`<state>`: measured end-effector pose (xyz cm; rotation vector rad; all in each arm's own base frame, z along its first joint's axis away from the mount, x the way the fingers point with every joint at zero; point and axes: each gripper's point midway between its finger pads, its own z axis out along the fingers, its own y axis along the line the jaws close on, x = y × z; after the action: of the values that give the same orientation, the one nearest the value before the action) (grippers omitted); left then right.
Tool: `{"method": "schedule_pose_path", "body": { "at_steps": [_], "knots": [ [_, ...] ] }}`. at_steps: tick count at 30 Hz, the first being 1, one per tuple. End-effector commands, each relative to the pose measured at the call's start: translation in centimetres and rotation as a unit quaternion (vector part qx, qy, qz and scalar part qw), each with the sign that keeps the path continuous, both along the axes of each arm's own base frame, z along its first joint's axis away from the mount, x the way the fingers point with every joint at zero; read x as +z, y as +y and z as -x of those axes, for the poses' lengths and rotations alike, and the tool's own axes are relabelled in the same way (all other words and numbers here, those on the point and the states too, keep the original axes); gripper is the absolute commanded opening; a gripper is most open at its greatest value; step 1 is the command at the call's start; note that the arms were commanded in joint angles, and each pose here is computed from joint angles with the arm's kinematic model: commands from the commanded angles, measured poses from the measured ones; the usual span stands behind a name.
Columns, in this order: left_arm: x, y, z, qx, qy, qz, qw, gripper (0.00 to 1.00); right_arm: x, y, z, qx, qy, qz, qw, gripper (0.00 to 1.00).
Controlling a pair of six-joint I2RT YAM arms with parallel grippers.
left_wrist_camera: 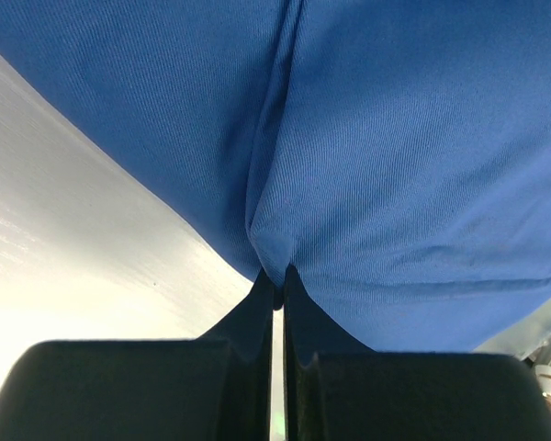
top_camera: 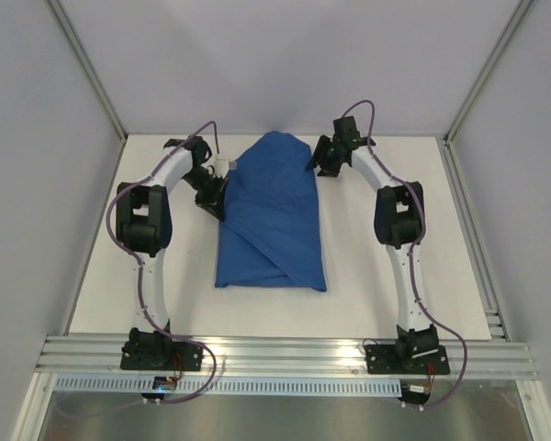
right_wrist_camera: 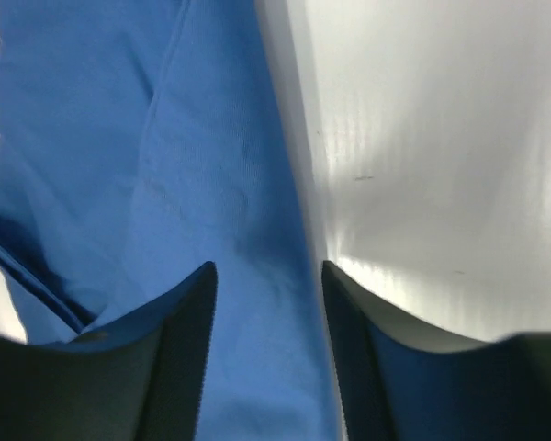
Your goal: Prepare the surgical pack
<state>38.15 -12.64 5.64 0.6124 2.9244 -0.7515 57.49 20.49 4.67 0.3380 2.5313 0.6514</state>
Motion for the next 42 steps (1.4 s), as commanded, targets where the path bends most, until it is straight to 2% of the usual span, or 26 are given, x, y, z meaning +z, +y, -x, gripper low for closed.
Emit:
{"method": "schedule_pose_path", "body": {
  "at_steps": [1,5,7,9,12,17,21,25,26,28,29,31,32,33,34,38,40,41,42],
  "knots": [
    [-0.7,1.9,-1.6,-0.002,-0.022,-0.033,0.999,0.0,-2.1,2.5,0.5,-0.016,0.029,-0.057,0.998,0.49],
    [-0.8,2.1,-1.8,-0.005,-0.023,-0.038,0.999,0.0,-2.5,3.3,-0.9,-0.031,0.02,-0.082,0.996,0.2],
    [-0.7,2.2,-1.9,-0.005,-0.025,-0.039,0.999,0.0,-2.2,3.6,-1.5,-0.039,0.023,-0.105,0.993,0.13],
    [-0.6,2.2,-2.1,-0.006,-0.029,-0.04,0.999,0.0,-1.6,3.7,-2.3,-0.048,0.013,-0.126,0.991,0.0],
    [-0.7,2.2,-2.1,-0.01,-0.026,-0.04,0.999,0.0,-0.6,1.3,-4.1,-0.105,0.001,-0.141,0.984,0.01],
    [-1.5,2.8,-1.9,-0.009,-0.023,-0.058,0.998,0.0,4.0,-3.0,-6.8,-0.193,-0.058,-0.174,0.964,0.01],
    [-1.7,3.0,-2.4,-0.004,-0.026,-0.066,0.997,0.0,5.2,-3.4,-6.9,-0.179,-0.076,-0.163,0.967,0.0],
    [-1.7,3.4,-3.2,-0.003,-0.036,-0.079,0.996,0.0,3.8,-3.0,-5.9,-0.156,-0.053,-0.154,0.974,0.0],
    [-1.8,3.6,-3.3,-0.005,-0.037,-0.084,0.996,0.0,3.5,-3.1,-5.7,-0.153,-0.052,-0.149,0.976,0.1],
    [-2.0,4.0,-3.5,-0.006,-0.04,-0.097,0.994,0.0,3.9,-3.2,-5.6,-0.137,-0.06,-0.137,0.979,0.24],
    [-2.1,4.1,-3.5,-0.009,-0.04,-0.099,0.994,0.01,4.2,-3.2,-5.4,-0.131,-0.059,-0.132,0.981,0.35],
    [-1.6,3.7,-3.8,-0.014,-0.047,-0.087,0.995,0.09,5.8,-3.5,-5.0,-0.107,-0.072,-0.106,0.986,0.44],
    [-1.0,3.5,-4.0,-0.016,-0.054,-0.079,0.995,0.13,6.5,-3.7,-4.8,-0.101,-0.078,-0.098,0.987,0.45],
    [-0.7,3.2,-4.0,-0.016,-0.057,-0.072,0.996,0.24,7.2,-3.9,-4.6,-0.096,-0.086,-0.088,0.988,0.46],
    [-0.1,2.8,-4.2,-0.016,-0.062,-0.06,0.996,0.26,9.6,-4.1,-4.2,-0.084,-0.108,-0.08,0.987,0.47],
    [2.7,3.0,-5.1,-0.011,-0.096,-0.064,0.993,0.34,11.4,-3.8,-1.3,-0.049,-0.121,-0.054,0.99,0.47],
    [4.7,3.4,-5.9,-0.006,-0.123,-0.076,0.99,0.34,11.5,-2.1,0.3,-0.016,-0.12,-0.054,0.991,0.41],
    [5.3,3.4,-6.1,-0.003,-0.131,-0.078,0.988,0.34,12.3,-1.5,1.1,0.0,-0.126,-0.059,0.99,0.33],
    [6.5,3.4,-6.5,0.002,-0.147,-0.078,0.986,0.34,11.1,0.2,2.7,0.03,-0.107,-0.076,0.991,0.28]
  ]
}}
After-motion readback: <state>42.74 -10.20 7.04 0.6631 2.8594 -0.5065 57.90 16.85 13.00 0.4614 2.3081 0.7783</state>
